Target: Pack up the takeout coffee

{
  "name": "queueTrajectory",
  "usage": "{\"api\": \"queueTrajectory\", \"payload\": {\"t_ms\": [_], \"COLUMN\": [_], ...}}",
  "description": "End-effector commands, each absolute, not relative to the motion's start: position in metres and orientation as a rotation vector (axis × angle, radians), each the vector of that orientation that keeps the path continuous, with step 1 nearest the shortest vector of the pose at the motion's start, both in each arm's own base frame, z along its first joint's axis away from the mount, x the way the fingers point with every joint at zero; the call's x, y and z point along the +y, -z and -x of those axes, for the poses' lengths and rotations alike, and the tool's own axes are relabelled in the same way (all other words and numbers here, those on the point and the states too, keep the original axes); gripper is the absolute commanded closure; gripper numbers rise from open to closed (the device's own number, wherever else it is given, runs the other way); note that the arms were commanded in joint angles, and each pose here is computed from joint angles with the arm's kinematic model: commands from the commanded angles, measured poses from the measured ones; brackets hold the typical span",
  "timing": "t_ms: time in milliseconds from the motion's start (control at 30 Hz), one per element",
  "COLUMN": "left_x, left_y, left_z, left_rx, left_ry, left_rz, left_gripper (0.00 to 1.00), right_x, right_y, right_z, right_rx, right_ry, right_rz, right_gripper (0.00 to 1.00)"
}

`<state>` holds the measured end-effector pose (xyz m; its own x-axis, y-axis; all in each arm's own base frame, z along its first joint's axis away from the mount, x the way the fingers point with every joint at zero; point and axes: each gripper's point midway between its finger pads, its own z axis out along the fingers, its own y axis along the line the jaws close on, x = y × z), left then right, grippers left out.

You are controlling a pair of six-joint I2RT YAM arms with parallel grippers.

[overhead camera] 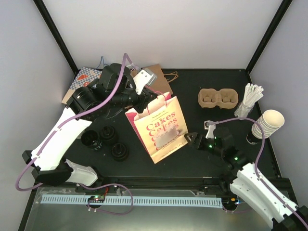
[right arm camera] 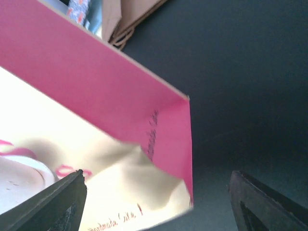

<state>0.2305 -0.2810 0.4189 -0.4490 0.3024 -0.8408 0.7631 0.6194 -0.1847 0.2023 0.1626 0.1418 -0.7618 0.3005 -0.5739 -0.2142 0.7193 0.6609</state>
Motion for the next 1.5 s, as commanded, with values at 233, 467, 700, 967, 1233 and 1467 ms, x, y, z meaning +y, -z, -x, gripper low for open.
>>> {"api": "queueTrajectory", "payload": {"t_ms": [233,467,700,967,1233,1467], "left_x": [-0.293,-0.299,-0.303,-0.322,-0.346,-0.357], "left_y": [-0.421,-0.421,-0.423,-0.418,-0.4,-0.386], "left_z": [-0.244,-0.244,-0.242,-0.237,-0.238,-0.232], "left_rx": [2.003,2.001,1.991,1.983,1.993,2.022], "left_ry": [0.685,0.693,0.734,0.854,0.95,0.949], "left_rz": [-0.801,-0.797,-0.778,-0.787,-0.765,-0.802], "left_gripper": [0.98,0.98,0.98,0.99,0.98,0.7], "right_x": [0.193,0.2,0.212,0.214,0.225,0.222], "right_y": [-0.134,-0.129,-0.11,-0.091,-0.075,-0.065], "right_z": [-0.219,-0.235,-0.24,-0.258,-0.273,-0.271], "right_rx": [2.273,2.319,2.373,2.43,2.499,2.543], "right_ry": [-1.072,-1.045,-1.091,-1.001,-0.978,-0.924], "right_rz": [0.026,0.006,-0.007,-0.014,0.016,0.048], "right_gripper": [0.53,0.96,0.99,0.99,0.99,0.96]}}
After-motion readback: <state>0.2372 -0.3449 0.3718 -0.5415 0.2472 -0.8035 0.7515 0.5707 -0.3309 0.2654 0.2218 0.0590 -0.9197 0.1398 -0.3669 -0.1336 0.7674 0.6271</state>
